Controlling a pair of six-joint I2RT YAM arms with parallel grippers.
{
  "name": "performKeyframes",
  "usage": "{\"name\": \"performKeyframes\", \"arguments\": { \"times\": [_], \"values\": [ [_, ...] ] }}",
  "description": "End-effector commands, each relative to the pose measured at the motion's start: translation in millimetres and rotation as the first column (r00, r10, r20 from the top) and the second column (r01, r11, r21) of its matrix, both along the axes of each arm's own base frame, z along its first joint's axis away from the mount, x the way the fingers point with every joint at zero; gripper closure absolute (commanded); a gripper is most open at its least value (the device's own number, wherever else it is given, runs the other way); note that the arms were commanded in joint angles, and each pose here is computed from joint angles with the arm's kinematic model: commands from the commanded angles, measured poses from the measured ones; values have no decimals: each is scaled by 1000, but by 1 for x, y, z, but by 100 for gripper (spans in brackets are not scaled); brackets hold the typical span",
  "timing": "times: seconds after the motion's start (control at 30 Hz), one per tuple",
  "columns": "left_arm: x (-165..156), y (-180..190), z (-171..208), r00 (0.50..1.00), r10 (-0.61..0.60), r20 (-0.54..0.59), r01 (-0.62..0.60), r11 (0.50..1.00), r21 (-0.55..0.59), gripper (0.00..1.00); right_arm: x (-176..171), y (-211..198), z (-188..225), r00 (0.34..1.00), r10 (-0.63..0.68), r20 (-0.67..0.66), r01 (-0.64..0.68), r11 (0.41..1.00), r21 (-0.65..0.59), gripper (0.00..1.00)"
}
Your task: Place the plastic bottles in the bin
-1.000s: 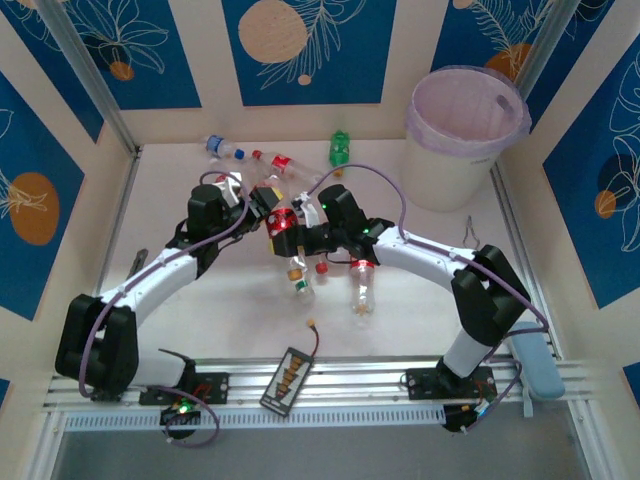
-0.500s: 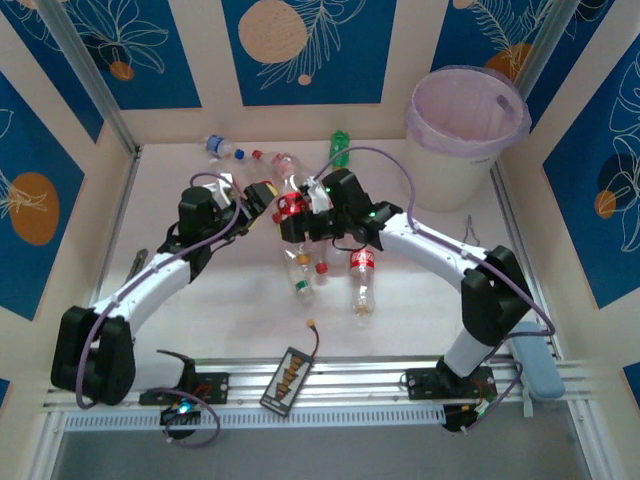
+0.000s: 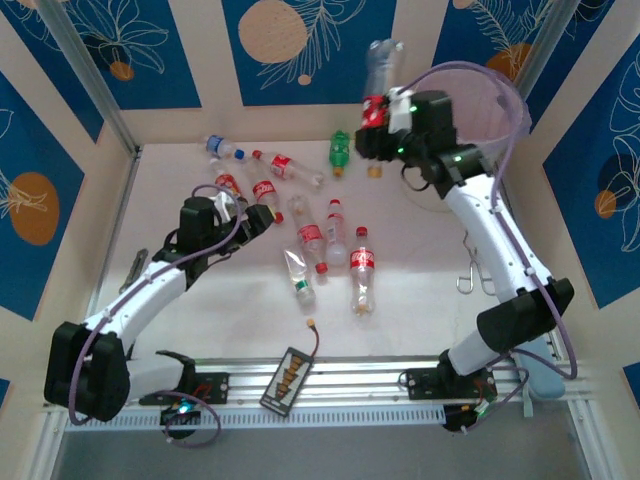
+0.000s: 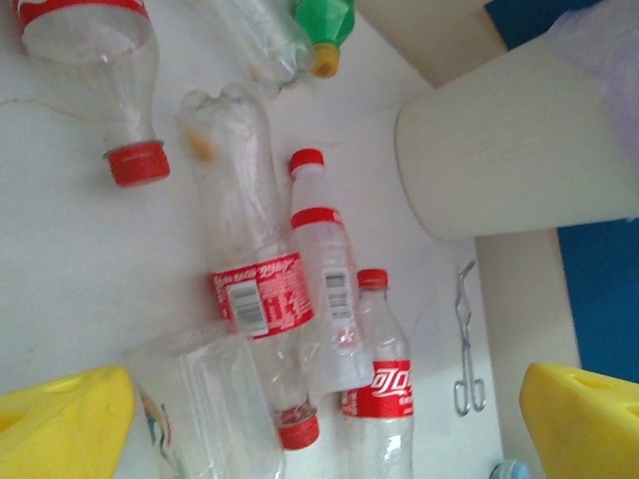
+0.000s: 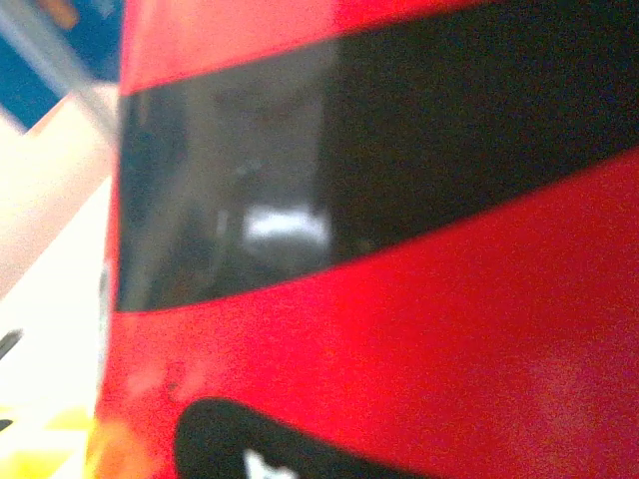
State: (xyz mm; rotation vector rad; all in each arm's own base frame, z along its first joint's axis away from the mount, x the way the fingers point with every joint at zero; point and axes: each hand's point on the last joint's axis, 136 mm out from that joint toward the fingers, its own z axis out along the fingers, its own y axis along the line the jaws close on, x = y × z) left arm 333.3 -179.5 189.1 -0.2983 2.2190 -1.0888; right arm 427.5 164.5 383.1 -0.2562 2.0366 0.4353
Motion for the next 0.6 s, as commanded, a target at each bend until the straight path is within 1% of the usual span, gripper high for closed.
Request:
{"name": "performKeyframes", "arguments": {
  "times": [0.0,0.13,0.27,0.43,0.57],
  "values": [
    [-10,4,-8,1000,-15,9,15,998,60,2,27,-54,23,984,-156,82,160,986,-54,75],
    [-11,3,-10,1000,-21,8,20,998,63,2,64,-107,43,939,-299,172,309,951,-30,82],
    [-9,1,-14,1000,-27,2,27,998,58,2,98,-142,50,895,-377,240,387,922,6,88],
    [-9,-1,-16,1000,-30,-3,30,998,59,2,132,-175,39,859,-450,243,469,883,-24,91],
    [-10,3,-19,1000,-23,-7,24,996,80,3,146,-196,19,853,-484,196,502,864,-48,91]
  ]
}}
